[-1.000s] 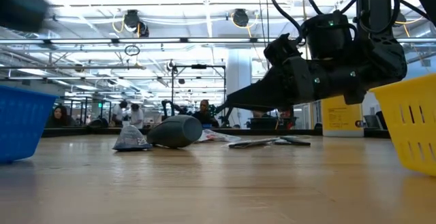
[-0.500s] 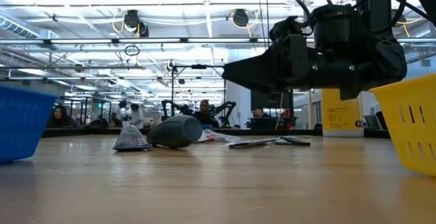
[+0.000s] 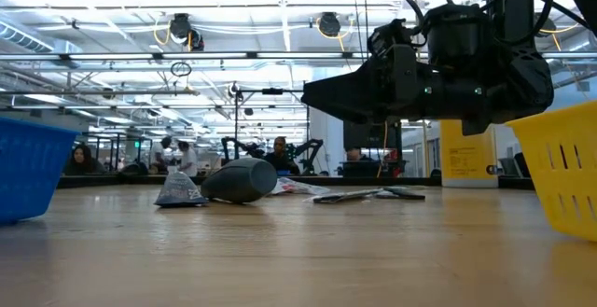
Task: Pick & Place Travel size toiletries
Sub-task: Put the black deodorant into the green bin, then put the black comb into the yellow bin
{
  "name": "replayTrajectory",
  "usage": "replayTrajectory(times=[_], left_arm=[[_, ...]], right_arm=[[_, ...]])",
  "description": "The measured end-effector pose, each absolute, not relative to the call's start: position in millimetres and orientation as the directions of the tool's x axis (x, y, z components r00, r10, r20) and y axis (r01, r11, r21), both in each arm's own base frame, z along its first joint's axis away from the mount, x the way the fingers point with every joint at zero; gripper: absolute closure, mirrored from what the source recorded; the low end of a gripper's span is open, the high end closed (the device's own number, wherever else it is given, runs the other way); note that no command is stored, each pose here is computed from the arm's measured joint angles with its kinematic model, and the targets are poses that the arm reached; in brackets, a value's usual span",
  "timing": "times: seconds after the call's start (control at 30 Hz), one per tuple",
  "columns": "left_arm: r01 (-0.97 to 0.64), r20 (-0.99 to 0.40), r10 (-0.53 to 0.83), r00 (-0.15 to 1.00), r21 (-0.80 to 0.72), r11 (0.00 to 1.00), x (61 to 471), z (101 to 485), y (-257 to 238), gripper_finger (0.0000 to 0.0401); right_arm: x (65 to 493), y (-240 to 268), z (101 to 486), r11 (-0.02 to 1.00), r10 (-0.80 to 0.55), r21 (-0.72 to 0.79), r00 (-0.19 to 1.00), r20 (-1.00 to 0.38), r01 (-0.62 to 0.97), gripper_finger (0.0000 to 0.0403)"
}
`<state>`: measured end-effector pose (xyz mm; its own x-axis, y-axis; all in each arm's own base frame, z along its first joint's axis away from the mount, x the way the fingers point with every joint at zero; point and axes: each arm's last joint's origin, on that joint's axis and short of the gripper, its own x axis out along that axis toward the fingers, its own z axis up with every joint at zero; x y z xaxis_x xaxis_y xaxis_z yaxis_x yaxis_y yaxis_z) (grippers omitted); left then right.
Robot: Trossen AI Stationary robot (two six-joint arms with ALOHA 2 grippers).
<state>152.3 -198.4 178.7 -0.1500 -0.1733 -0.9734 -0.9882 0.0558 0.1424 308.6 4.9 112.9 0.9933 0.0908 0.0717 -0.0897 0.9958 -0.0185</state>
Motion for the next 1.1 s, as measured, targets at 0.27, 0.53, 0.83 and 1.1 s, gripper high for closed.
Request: replayTrajectory(times=[0.27, 0.53, 0.83, 1.1], left_arm=[[-0.989, -0.968, -0.219, -0.123, 0.102, 0.105, 152.5, 168.6, -199.2, 0.0155], [-0.979, -0.959, -0.234, -0.163, 0.128, 0.158, 148.1, 174.8, -195.3, 0.0096], [-0.932, -0.979, 0.025, 0.202, -0.184, 0.312, 157.0, 235.7, -172.5, 0.0091], [-0.688, -0.459, 0.590, 0.664, -0.065, 0.723, 181.5, 240.6, -143.7, 0.0091]], right_arm=[[308.6, 5.0, 112.9, 0.996, 0.092, 0.008, 0.993, 0.072, -0.093, 0.0193], [308.7, 5.0, 112.9, 0.996, 0.092, 0.009, 0.993, 0.072, -0.093, 0.0193], [308.7, 5.0, 113.0, 0.996, 0.092, -0.001, 0.993, 0.072, -0.092, 0.0193], [302.1, 4.9, 112.2, 0.996, 0.092, 0.011, 0.994, -0.061, -0.091, 0.0193]])
